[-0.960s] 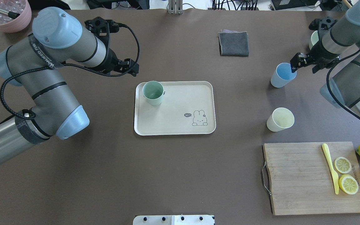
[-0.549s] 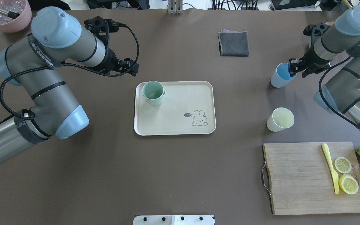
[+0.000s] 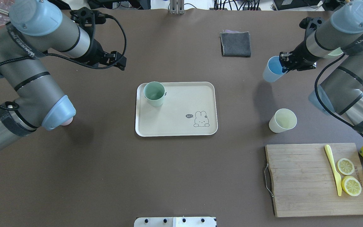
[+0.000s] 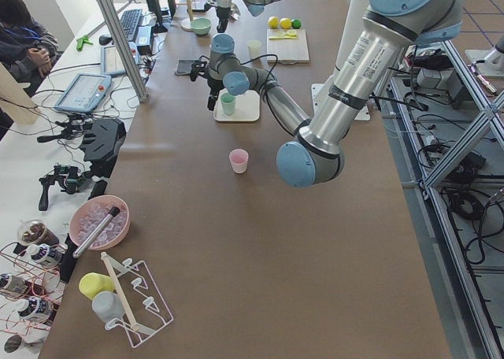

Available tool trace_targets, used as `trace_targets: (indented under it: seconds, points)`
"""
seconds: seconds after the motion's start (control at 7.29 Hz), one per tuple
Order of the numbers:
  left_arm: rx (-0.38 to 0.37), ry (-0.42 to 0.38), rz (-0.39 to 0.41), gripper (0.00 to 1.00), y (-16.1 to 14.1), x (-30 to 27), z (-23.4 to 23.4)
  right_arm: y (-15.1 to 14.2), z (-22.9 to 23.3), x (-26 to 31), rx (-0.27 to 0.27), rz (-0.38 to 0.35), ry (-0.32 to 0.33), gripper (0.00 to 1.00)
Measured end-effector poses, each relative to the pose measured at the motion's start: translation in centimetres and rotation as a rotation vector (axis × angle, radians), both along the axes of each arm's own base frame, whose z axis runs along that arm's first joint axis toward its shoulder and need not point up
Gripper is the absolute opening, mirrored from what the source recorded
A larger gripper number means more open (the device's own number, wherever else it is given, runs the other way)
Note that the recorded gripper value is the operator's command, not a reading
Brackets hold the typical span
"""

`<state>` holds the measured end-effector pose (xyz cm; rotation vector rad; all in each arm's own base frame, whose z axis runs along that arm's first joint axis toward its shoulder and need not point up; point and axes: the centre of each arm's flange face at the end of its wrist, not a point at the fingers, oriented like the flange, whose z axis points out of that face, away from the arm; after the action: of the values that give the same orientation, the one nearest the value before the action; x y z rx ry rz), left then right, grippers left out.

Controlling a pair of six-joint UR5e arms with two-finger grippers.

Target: Place all cups on tray

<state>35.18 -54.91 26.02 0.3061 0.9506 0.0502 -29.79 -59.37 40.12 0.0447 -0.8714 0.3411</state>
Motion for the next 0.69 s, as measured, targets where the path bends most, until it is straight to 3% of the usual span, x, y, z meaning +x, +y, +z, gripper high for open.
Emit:
trace_targets:
  seconds: [0.14,0.41,0.69]
  points:
    - [0.012,-0.019,0.028,1.0,0.5,-3.0,2.8,-0.2,-3.2,-1.1,-0.039,0.033,-0.025,0.0]
    - [0.007,-0.069,0.055,1.0,2.3,-6.8,8.6,0.2,-9.4,-4.7,-0.107,0.058,-0.014,0.0]
    - [0.003,-0.098,0.072,1.0,3.7,-8.0,12.5,3.3,-13.4,-11.1,-0.142,0.066,0.01,0.0]
